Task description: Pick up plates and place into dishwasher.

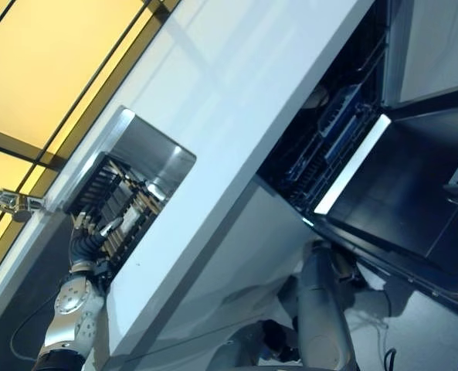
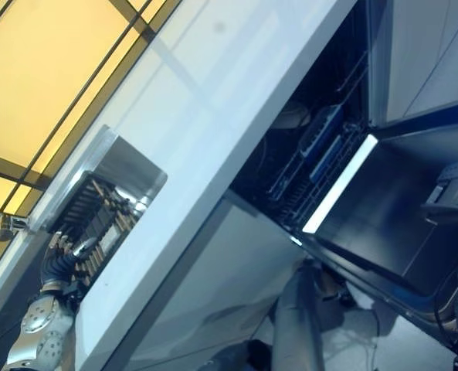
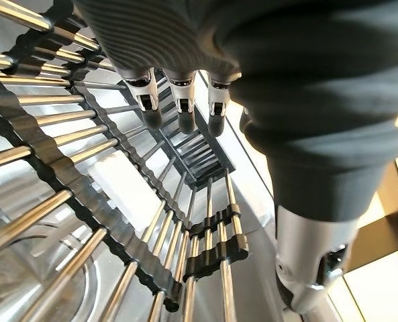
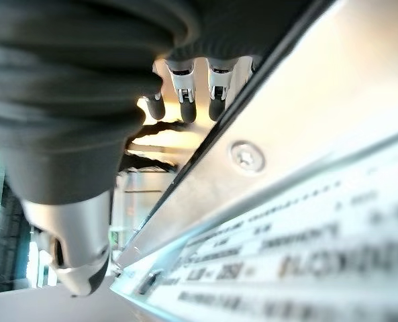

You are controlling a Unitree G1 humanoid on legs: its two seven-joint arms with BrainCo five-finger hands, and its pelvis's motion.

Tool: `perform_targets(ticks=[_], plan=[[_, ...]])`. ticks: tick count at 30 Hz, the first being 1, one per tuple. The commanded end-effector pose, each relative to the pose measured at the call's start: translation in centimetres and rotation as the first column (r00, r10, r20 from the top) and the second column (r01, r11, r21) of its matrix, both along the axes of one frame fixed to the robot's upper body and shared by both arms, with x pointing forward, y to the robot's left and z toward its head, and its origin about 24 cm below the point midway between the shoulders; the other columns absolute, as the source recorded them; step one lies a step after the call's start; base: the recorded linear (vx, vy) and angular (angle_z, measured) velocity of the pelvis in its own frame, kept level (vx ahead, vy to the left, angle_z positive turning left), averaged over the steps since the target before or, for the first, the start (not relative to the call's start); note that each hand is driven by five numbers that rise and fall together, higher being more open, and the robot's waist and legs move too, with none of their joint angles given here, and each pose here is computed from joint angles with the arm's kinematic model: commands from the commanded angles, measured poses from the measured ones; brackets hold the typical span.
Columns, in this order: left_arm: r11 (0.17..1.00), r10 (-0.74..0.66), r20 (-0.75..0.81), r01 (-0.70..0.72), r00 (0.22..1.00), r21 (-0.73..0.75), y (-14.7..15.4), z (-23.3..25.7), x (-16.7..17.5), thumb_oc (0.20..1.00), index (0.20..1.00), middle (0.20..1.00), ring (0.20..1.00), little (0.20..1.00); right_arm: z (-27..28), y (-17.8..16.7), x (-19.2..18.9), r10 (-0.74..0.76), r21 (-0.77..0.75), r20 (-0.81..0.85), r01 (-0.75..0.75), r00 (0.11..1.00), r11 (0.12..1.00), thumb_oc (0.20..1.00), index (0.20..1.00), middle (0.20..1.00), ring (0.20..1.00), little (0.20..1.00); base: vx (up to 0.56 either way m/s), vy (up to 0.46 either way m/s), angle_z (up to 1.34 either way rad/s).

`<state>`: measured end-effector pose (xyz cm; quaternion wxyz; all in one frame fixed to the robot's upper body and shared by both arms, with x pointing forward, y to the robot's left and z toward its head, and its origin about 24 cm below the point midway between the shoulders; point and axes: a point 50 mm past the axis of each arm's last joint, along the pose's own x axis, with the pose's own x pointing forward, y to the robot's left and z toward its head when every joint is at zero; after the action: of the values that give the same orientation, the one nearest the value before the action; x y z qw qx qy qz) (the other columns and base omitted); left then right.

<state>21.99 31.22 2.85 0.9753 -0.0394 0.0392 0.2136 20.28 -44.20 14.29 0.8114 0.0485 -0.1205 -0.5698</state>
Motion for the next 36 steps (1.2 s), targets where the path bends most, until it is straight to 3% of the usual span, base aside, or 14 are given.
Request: perform_targets(ticks=[1, 4, 5, 7, 10, 18, 23, 29, 32, 36], plan=[[0.967, -0.130, 0.032, 0.133, 0.991, -0.218, -8.0, -2.4, 1.3, 1.000, 1.000, 1.000, 1.000, 1.000, -12.6, 9.0, 4.5, 0.620, 0.495, -0.008, -0.536, 0.785, 0.684, 1.000, 1.000, 1.000, 1.000, 1.000, 0.00, -0.016, -0.11], [0.968, -0.138, 0.043, 0.144, 0.989, -0.204, -7.4, -2.3, 1.2, 1.000, 1.000, 1.000, 1.000, 1.000, -12.2, 13.1, 6.2, 0.839, 0.457, 0.181, -0.800, 0.512, 0.390, 1.000, 1.000, 1.000, 1.000, 1.000, 0.00, -0.017, -0.18], [0.969, -0.140, 0.048, 0.147, 0.989, -0.198, -7.1, -2.2, 1.2, 1.000, 1.000, 1.000, 1.000, 1.000, -11.8, 14.7, 6.6, 0.901, 0.397, 0.238, -0.883, 0.364, 0.251, 1.000, 1.000, 1.000, 1.000, 1.000, -0.01, -0.015, -0.13], [0.970, -0.145, 0.049, 0.152, 0.988, -0.192, -6.6, -2.2, 1.3, 1.000, 1.000, 1.000, 1.000, 1.000, -11.0, 16.7, 6.9, 0.949, 0.315, 0.270, -0.946, 0.161, 0.071, 1.000, 1.000, 1.000, 1.000, 1.000, 0.00, -0.015, -0.14], [0.969, -0.159, 0.038, 0.163, 0.987, -0.185, -6.0, -2.7, 1.2, 1.000, 1.000, 1.000, 1.000, 1.000, -8.9, 18.6, 7.0, 0.961, 0.177, 0.268, -0.978, -0.064, -0.114, 1.000, 1.000, 1.000, 1.000, 1.000, 0.02, -0.014, -0.22], [0.967, -0.171, 0.000, 0.168, 0.985, -0.189, -5.4, -3.7, -0.1, 1.000, 1.000, 1.000, 1.000, 1.000, -6.5, 21.0, 5.6, 0.929, 0.022, 0.238, -0.955, -0.283, -0.296, 1.000, 1.000, 1.000, 1.000, 1.000, 0.04, 0.010, -0.02], [0.967, -0.172, -0.040, 0.160, 0.984, -0.200, -5.3, -4.4, -0.8, 1.000, 1.000, 1.000, 1.000, 1.000, -6.8, 22.5, 4.9, 0.916, -0.002, 0.220, -0.939, -0.337, -0.345, 1.000, 1.000, 1.000, 1.000, 1.000, 0.08, 0.013, 0.17], [0.979, -0.137, -0.083, 0.122, 0.987, -0.165, -4.5, -4.8, -1.5, 1.000, 1.000, 1.000, 1.000, 1.000, -7.4, 26.1, 3.5, 0.861, -0.062, 0.209, -0.885, -0.463, -0.461, 1.000, 1.000, 1.000, 1.000, 1.000, 0.07, -0.044, 0.44], [0.984, -0.134, -0.077, 0.123, 0.988, -0.131, -4.0, -4.3, -1.3, 1.000, 1.000, 1.000, 1.000, 1.000, -6.7, 27.1, 3.4, 0.844, -0.129, 0.214, -0.871, -0.491, -0.474, 1.000, 1.000, 1.000, 1.000, 1.000, 0.02, -0.141, 0.61], [0.986, -0.153, -0.072, 0.147, 0.986, -0.080, -3.5, -3.9, -1.2, 1.000, 1.000, 1.000, 1.000, 1.000, -6.4, 28.0, 3.6, 0.856, -0.176, 0.255, -0.892, -0.451, -0.417, 1.000, 1.000, 1.000, 1.000, 1.000, -0.03, -0.205, 0.60]])
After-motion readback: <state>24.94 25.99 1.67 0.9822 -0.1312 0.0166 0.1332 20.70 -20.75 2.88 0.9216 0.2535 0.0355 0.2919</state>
